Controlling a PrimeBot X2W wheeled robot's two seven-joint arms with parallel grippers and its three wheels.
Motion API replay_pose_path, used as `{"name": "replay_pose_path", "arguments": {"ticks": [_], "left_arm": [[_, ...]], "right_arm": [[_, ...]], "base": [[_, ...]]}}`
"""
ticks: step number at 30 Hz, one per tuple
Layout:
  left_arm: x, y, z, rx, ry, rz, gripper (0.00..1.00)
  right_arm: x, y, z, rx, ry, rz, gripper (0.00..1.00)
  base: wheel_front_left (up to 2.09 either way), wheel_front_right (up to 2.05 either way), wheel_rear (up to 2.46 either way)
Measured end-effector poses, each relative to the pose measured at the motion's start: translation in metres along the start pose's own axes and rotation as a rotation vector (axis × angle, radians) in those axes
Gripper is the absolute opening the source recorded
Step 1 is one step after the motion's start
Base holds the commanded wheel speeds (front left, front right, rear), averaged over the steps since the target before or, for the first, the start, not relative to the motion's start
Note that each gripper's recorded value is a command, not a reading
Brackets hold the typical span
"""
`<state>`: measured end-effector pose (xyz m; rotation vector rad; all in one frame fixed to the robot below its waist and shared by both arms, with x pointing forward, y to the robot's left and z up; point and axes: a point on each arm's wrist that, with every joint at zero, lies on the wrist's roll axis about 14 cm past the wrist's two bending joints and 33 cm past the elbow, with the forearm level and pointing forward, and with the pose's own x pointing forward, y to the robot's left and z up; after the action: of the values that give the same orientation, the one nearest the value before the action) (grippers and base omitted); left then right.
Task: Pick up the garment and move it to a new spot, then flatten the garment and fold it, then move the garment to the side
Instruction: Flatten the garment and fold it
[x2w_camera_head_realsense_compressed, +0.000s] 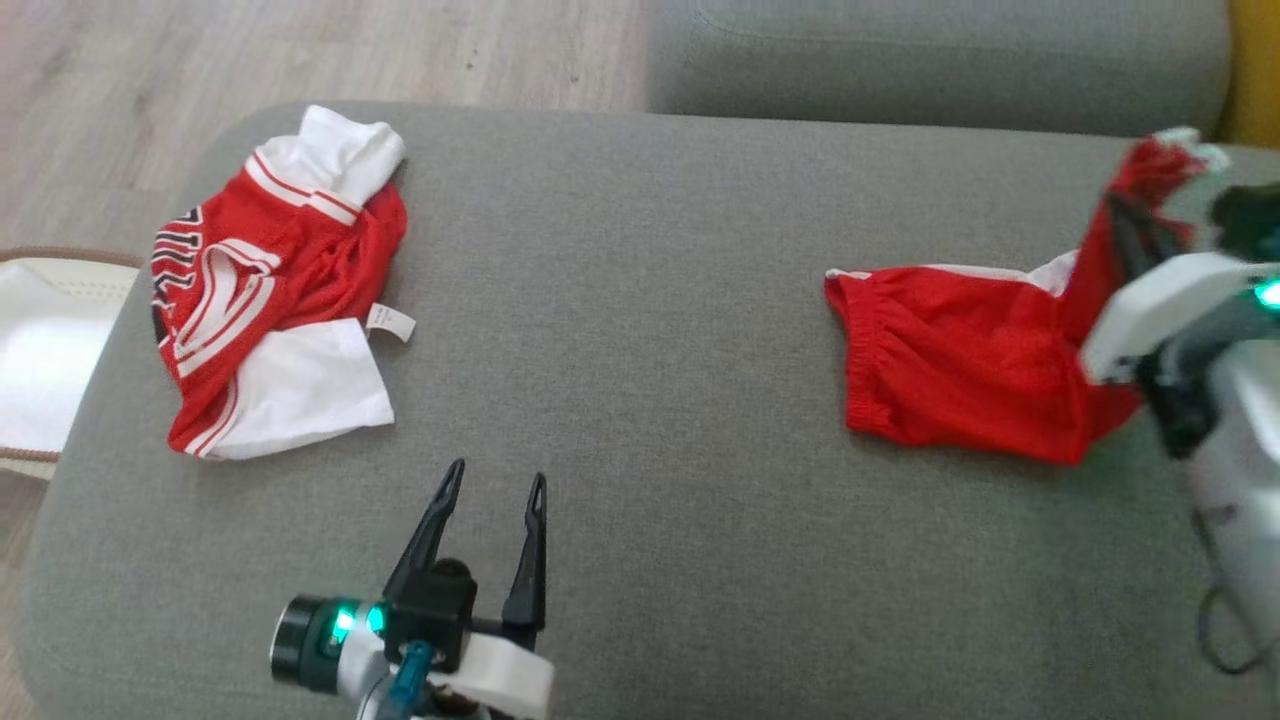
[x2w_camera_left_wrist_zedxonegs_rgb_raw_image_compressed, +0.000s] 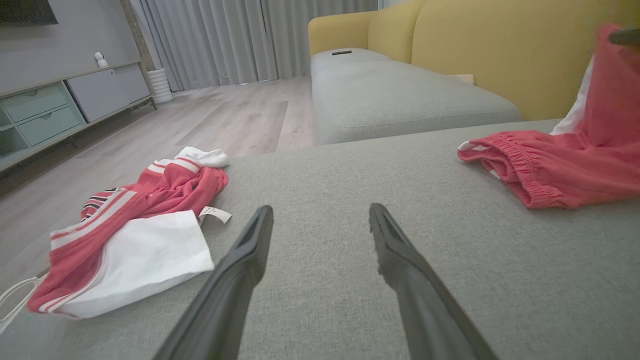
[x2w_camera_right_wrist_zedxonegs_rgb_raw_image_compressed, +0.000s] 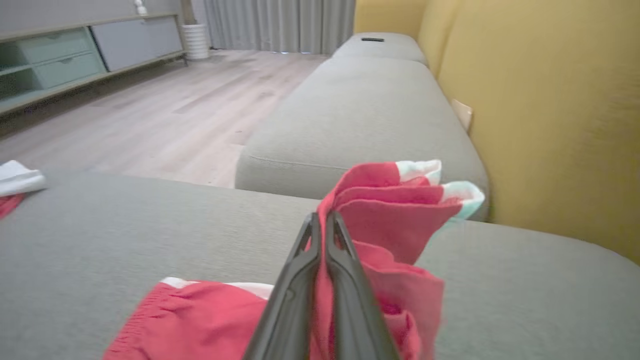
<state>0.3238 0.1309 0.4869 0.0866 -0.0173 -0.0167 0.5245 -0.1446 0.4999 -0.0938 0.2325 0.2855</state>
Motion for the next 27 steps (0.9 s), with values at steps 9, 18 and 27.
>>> {"name": "replay_pose_path", "arguments": {"ticks": [9,18,27], "left_arm": [[-0.015,0.01,-0.008,0.001,0.028,0.036,1.0],[-0.018,0.014,-0.012,0.002,0.043,0.052,1.0],[-0.018,0.013,-0.011,0.001,0.037,0.049,1.0]], "right_arm": [[-0.003,0.115,-0.026,0.046,0.058,0.229,0.14],[-0.014,0.162,-0.034,0.116,0.043,0.326,1.0],[-0.022,0.097,-0.016,0.19,-0.045,0.213,1.0]], "base": [[0.0,0.0,0.0],[0.0,0.0,0.0],[0.0,0.0,0.0]]}}
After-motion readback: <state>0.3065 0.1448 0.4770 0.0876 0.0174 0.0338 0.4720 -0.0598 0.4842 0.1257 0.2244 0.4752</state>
